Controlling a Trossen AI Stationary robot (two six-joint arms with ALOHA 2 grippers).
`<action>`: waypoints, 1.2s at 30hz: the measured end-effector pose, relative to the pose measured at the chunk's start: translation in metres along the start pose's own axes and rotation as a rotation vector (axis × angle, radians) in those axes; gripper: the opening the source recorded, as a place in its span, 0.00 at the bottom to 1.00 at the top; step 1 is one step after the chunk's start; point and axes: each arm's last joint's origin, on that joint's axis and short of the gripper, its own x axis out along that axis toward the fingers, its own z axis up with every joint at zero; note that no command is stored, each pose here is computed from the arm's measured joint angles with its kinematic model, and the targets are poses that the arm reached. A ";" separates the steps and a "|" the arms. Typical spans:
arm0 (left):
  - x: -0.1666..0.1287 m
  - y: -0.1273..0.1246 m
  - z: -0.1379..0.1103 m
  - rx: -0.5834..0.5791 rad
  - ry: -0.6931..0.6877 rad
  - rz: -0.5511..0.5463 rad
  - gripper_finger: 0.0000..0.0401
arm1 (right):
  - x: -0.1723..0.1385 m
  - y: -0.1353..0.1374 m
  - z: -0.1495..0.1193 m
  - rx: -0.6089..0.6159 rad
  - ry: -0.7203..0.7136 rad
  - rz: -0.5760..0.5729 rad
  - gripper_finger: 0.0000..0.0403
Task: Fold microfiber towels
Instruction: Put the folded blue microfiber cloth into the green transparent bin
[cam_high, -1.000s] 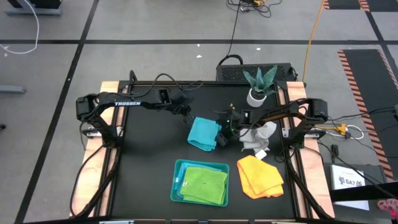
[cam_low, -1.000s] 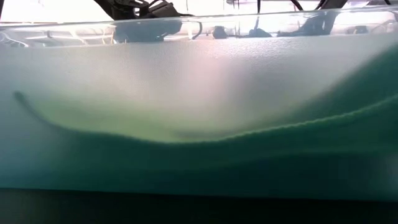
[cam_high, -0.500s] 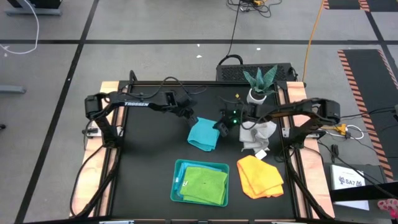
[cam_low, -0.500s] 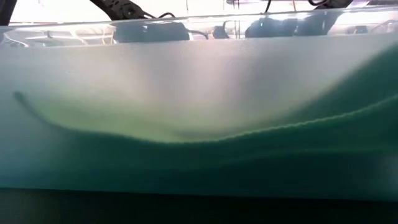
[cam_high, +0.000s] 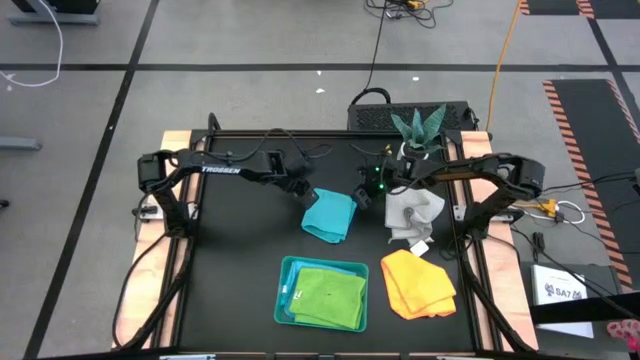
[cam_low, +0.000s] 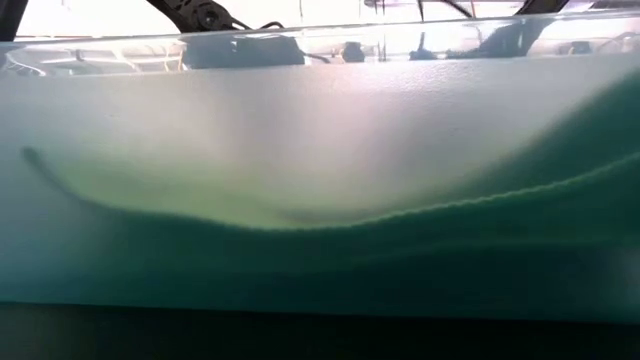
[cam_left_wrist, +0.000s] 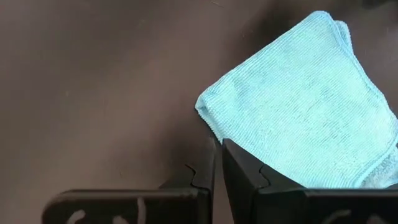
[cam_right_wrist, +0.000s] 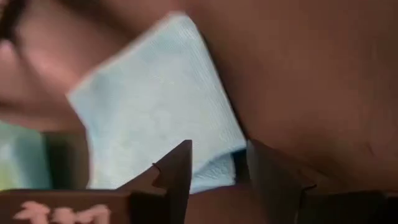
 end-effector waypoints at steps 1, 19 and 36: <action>0.000 0.000 0.000 -0.005 -0.001 0.000 0.08 | 0.003 -0.002 -0.002 0.015 0.017 -0.008 0.39; 0.000 -0.001 -0.003 -0.054 0.050 -0.055 0.08 | 0.051 -0.011 0.002 0.005 0.168 0.044 0.51; 0.025 -0.008 -0.007 -0.095 0.120 -0.171 0.19 | 0.052 -0.012 0.001 0.004 0.164 0.040 0.43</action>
